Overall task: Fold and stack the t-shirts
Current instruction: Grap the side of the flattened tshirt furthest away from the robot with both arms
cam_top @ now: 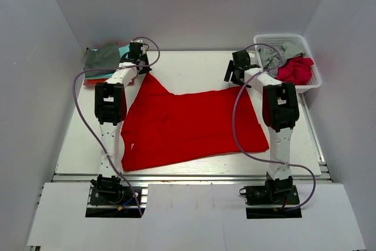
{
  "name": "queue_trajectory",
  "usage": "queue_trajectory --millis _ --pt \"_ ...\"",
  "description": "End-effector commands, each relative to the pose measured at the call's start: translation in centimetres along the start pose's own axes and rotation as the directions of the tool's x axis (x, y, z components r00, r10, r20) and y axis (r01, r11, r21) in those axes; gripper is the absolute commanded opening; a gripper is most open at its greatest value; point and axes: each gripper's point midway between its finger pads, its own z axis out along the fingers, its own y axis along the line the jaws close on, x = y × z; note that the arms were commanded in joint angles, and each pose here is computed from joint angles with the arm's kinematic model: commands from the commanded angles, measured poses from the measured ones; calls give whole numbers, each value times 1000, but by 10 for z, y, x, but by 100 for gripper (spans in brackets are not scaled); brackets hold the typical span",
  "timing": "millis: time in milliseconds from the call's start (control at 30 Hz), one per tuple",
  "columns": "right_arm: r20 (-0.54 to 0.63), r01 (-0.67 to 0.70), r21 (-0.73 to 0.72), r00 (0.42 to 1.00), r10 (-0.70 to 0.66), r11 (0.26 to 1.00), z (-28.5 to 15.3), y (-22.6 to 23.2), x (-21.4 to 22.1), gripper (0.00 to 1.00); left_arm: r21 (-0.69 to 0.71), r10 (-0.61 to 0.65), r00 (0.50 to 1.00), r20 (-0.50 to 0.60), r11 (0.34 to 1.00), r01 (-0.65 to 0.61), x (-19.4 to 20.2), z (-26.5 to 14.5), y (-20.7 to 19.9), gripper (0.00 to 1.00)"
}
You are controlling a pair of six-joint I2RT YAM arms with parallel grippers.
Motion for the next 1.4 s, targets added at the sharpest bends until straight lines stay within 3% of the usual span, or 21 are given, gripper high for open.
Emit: queue_trajectory --millis 0,167,267,300,400,667,733,767,833,867,1067,1100,1167,1200,1333,1367 --pt "34 -50 120 998 46 992 10 -12 -18 89 44 26 996 90 999 -30 -41 -10 -15 0" --pt "6 -56 122 998 55 991 22 -11 -9 66 58 34 993 109 998 -41 -51 -4 -20 0" --pt "0 -50 129 999 50 990 20 -13 -5 35 72 33 992 123 997 -42 -58 -3 -24 0" --pt "0 -49 134 999 49 990 19 -15 -5 19 74 32 991 131 996 -42 -61 -5 -25 0" --pt "-2 -53 133 999 53 990 16 -15 -6 0 83 33 991 129 996 -44 -61 -5 -26 0" --pt "76 -18 115 997 9 993 -12 -16 -29 0 86 52 992 112 994 -62 -65 -53 -27 0" --pt "144 -34 81 989 22 996 -33 -14 -50 0 68 55 996 75 996 -60 -50 -61 -20 0" --pt "109 -15 85 994 6 996 -31 -17 -32 0 73 53 994 97 996 -60 -59 -78 -22 0" --pt "186 -37 54 982 26 998 -51 -16 -53 0 67 55 996 70 996 -60 -44 -84 -17 0" --pt "148 -18 55 989 9 998 -46 -20 -33 0 83 54 995 80 995 -61 -45 -88 -20 0" --pt "132 2 36 991 -7 999 -51 -19 -30 0 106 45 997 66 993 -52 -36 -100 -22 0" --pt "114 5 29 993 -9 1000 -46 -17 -29 2 106 45 997 66 993 -52 -36 -100 -22 0" --pt "71 12 40 997 -15 999 -38 -17 -21 30 118 45 996 72 992 -53 -38 -100 -24 0" --pt "100 5 37 995 -9 999 -40 -11 -37 30 118 45 996 71 992 -53 -39 -101 -25 0" --pt "23 18 92 1000 -20 996 -8 -14 -17 40 115 45 997 61 992 -52 -37 -99 -24 0" --pt "35 16 100 999 -20 995 -7 -14 -24 50 115 45 997 61 992 -52 -37 -99 -24 0"
